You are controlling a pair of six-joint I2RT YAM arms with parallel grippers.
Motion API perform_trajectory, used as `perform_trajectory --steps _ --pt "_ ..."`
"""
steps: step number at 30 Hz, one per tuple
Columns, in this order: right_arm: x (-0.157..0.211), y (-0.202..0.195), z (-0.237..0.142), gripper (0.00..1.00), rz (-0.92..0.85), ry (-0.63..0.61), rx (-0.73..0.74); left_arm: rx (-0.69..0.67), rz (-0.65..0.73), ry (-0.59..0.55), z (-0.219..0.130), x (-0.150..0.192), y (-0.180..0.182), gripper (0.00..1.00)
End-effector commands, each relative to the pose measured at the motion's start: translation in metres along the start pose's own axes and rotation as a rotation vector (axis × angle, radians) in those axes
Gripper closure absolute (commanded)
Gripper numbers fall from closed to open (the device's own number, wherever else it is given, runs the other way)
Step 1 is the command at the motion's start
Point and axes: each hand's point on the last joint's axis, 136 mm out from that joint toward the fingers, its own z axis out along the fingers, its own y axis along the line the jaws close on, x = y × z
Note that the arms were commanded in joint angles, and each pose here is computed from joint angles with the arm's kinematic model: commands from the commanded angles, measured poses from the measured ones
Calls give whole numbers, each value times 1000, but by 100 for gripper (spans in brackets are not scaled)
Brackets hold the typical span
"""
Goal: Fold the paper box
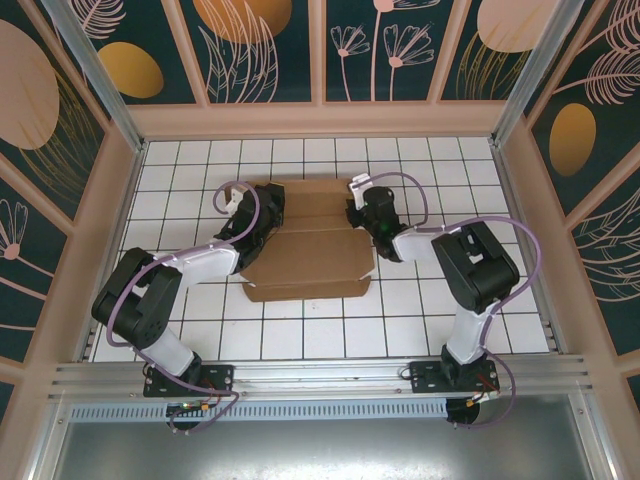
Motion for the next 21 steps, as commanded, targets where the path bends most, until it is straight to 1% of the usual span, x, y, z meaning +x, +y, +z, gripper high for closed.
perform_trajectory --steps 1,3,5,7,11,14,18,19,21 --pt "27 -34 6 93 25 121 237 -169 27 -27 -2 -5 45 100" --pt "30 -45 5 97 25 132 310 -172 27 -26 -2 -4 46 100" --pt "31 -40 5 99 22 135 331 -179 30 -24 -1 -3 48 100" --pt "34 -45 7 99 38 169 382 -184 29 -23 0 -2 49 100" --pt "47 -48 14 99 -17 255 459 -195 23 -18 1 0 53 100" --pt "49 -49 14 97 -24 266 484 -196 21 -16 1 0 54 100" --pt "46 -45 15 86 11 244 430 -198 23 -9 1 2 57 100" --pt "44 -43 15 80 26 234 398 -202 25 -8 1 2 59 100" --pt "34 -39 11 62 60 186 341 -208 26 -13 0 0 62 100"
